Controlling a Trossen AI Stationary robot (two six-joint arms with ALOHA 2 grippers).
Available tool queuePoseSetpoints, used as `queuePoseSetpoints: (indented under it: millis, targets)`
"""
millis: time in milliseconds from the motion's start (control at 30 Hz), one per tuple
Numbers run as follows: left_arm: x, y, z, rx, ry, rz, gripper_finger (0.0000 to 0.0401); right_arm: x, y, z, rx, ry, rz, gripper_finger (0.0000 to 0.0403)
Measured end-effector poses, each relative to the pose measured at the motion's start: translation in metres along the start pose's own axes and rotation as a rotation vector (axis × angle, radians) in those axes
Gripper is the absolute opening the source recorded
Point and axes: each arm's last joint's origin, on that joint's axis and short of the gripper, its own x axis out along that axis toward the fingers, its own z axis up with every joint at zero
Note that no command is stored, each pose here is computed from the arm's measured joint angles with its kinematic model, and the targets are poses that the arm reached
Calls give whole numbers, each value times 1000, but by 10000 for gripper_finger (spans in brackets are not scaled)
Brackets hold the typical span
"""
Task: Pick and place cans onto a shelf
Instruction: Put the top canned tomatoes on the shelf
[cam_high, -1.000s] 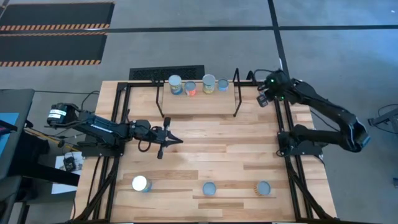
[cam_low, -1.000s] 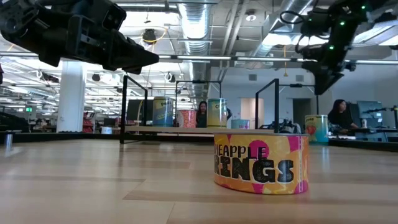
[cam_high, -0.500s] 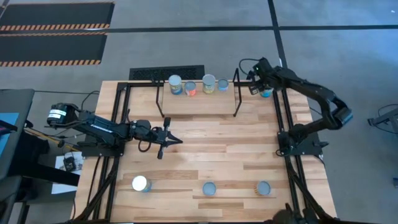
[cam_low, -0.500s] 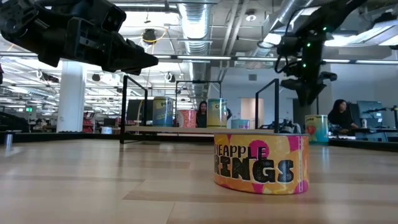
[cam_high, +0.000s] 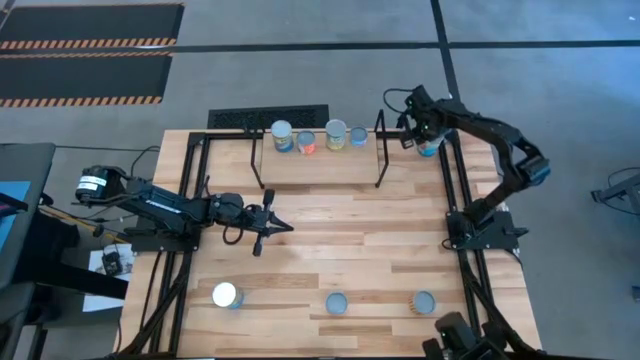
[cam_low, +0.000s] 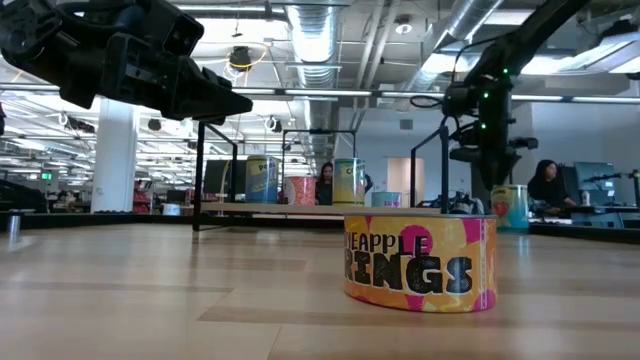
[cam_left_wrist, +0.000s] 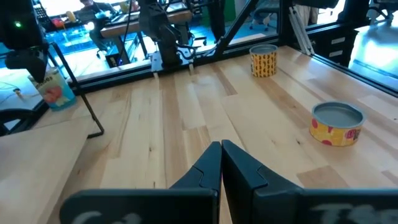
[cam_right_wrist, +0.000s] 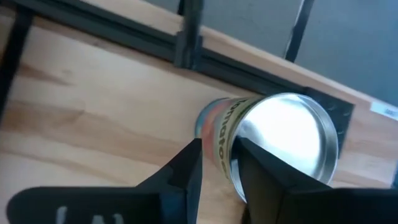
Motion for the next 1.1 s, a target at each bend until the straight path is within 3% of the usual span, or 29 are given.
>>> queuePoseSetpoints:
  millis: [167, 400, 767, 1100]
  targets:
    - [0, 0, 0, 0, -1, 0, 2, 6, -1, 2, -15, 14, -29, 96]
    - [0, 0, 0, 0, -3, 0, 2, 2, -2, 0, -45, 7, -9, 10]
    - [0, 0, 0, -45, -4, -2, 2, -30, 0, -14, -63, -19, 34, 4]
    - [0, 0, 1, -34, -8, -1, 2, -108, -1, -43, -62, -192, 7, 4]
